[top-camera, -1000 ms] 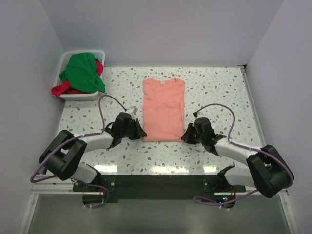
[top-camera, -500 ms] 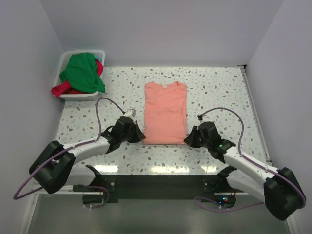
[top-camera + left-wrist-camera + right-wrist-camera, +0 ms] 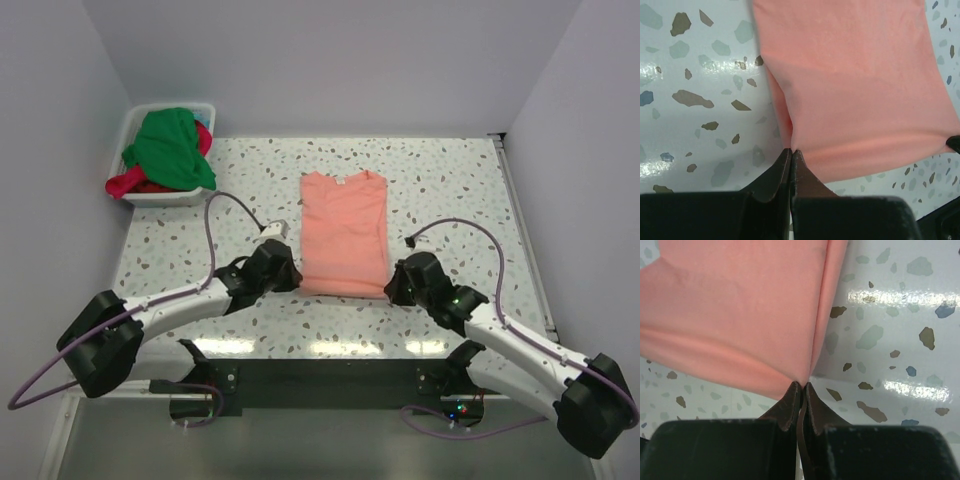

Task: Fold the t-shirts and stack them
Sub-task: Fold the tshirt

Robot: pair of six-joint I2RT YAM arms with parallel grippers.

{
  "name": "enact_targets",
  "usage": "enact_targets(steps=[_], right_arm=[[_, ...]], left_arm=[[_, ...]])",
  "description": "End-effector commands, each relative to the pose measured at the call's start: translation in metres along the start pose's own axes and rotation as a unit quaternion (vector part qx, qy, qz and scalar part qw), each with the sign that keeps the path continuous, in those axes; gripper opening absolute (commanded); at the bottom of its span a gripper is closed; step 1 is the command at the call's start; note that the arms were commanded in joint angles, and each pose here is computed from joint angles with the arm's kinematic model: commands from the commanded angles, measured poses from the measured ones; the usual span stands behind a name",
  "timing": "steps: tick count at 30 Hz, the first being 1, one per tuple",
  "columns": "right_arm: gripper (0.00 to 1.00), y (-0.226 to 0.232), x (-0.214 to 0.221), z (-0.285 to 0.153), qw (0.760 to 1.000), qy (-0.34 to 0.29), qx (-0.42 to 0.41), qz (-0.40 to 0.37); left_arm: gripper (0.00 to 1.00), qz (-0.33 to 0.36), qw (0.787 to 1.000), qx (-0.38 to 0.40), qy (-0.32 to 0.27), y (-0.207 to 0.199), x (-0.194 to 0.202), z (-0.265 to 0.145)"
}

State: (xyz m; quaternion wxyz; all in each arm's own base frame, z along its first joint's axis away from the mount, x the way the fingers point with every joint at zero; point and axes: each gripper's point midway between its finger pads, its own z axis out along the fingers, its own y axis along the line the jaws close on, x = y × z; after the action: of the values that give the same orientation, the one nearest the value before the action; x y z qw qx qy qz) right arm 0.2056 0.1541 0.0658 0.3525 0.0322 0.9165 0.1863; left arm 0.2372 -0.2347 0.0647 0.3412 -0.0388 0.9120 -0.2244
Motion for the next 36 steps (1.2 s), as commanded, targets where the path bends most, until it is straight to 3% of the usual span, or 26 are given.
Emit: enact_targets(steps=[1,14,26,32,34,35,36], right_arm=[[0.00,-0.015,-0.027,-0.008,0.995,-0.043,0.089,-0.032],[0.00,0.006,-0.084,-0.020,0.987,-0.111,0.108,-0.031],[0.00,0.009,-0.079,-0.020,0.990,-0.105,0.090,-0.030],[0.00,0.002,-0.066,-0.014,0.991,-0.086,0.101,-0.027],[0.00,-0.004,-0.057,-0.012,0.991,-0.074,0.110,-0.025],[0.00,-0.005,-0.054,-0.012,0.991,-0.071,0.110,-0.022],[0.00,-0.010,-0.048,-0.010,0.991,-0.064,0.116,-0.022]], left_arm=[[0.00,-0.002,0.997,-0.058,-0.056,0.004,-0.034,0.000],[0.00,-0.006,0.990,-0.093,-0.110,-0.015,-0.084,-0.005],[0.00,-0.001,0.990,-0.095,-0.103,-0.011,-0.076,-0.012],[0.00,0.011,0.994,-0.087,-0.065,-0.009,-0.054,0.000],[0.09,0.010,0.995,-0.085,-0.045,-0.006,-0.040,0.005],[0.22,0.011,0.996,-0.085,-0.039,-0.005,-0.035,0.006],[0.28,0.012,0.996,-0.084,-0.032,-0.005,-0.030,0.007]])
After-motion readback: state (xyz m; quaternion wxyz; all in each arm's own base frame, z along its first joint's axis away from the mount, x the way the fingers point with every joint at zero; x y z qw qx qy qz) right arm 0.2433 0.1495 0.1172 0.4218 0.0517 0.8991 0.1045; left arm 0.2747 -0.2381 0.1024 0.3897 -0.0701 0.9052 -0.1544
